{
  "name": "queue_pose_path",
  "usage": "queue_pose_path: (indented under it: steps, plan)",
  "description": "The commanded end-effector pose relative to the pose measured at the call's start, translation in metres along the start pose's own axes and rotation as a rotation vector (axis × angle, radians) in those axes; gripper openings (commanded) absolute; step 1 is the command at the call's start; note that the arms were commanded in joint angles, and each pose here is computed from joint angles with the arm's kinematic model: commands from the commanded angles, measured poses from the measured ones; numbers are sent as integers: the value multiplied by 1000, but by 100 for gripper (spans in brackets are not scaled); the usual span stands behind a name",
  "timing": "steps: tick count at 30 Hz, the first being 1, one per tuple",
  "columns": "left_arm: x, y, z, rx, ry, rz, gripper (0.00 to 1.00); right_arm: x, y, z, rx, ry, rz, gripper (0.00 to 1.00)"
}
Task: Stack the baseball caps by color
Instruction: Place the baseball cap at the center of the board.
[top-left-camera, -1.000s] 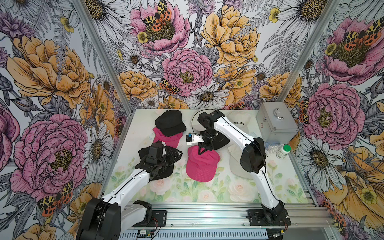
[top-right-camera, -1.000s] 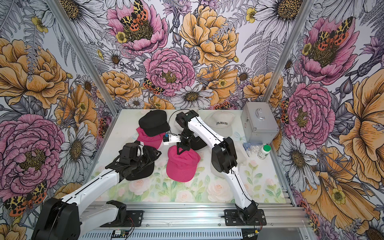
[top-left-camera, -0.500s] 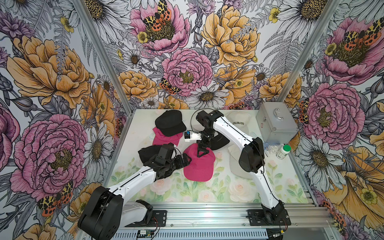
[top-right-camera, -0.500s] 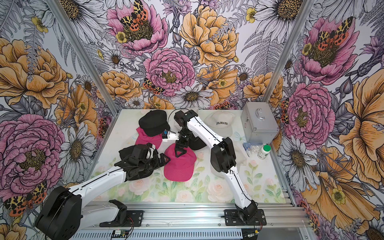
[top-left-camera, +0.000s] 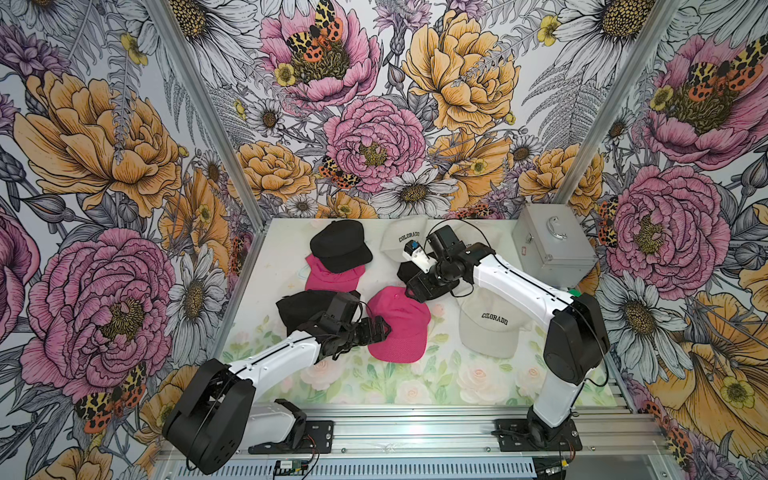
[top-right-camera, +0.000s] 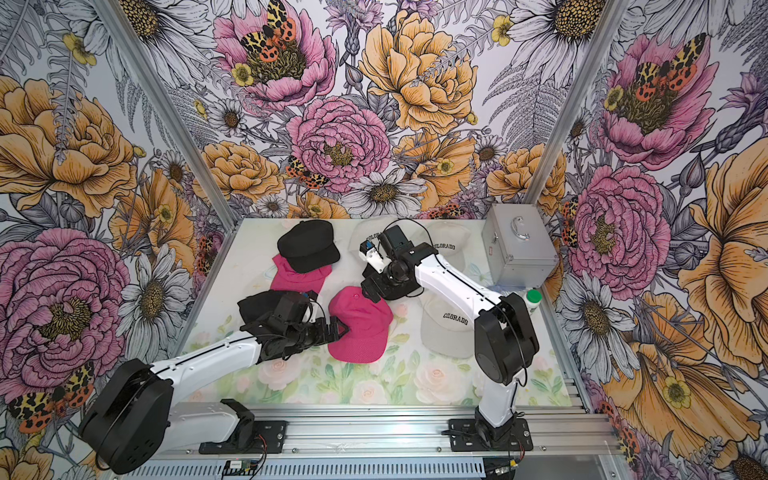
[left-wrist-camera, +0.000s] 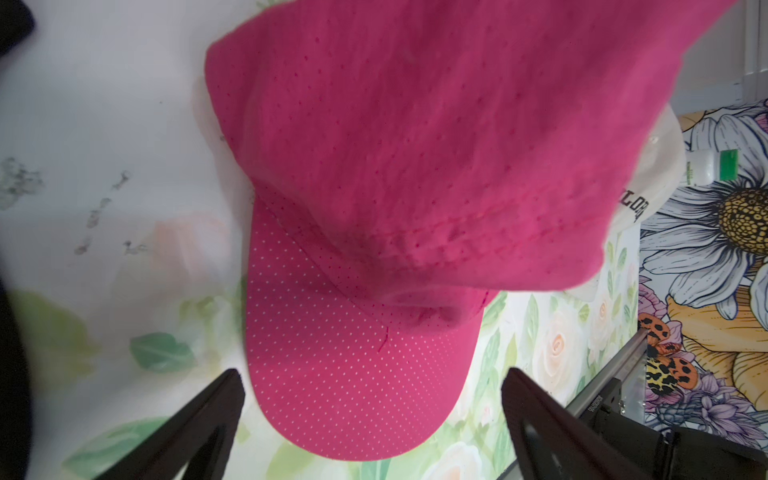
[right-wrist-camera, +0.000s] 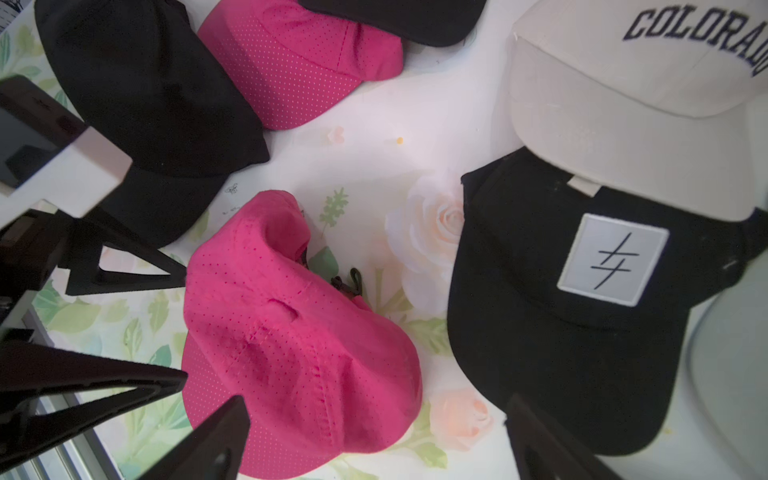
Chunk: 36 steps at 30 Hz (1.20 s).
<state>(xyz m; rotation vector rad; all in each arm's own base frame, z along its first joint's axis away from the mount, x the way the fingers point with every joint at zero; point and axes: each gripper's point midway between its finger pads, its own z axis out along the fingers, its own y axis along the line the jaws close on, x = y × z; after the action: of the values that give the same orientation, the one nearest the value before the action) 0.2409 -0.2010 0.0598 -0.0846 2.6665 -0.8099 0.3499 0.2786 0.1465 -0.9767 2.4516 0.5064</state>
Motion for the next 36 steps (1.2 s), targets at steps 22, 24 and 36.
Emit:
queue_pose_path:
  steps: [22,24,36]
  plan:
    - [31,36,24,-136,73,63,99,-22,-35,42,413,-138,138,99]
    - [35,39,24,-142,80,62,99,-12,-47,47,446,-106,157,99]
    - [17,20,14,-44,23,14,99,-41,-36,38,402,-161,177,99]
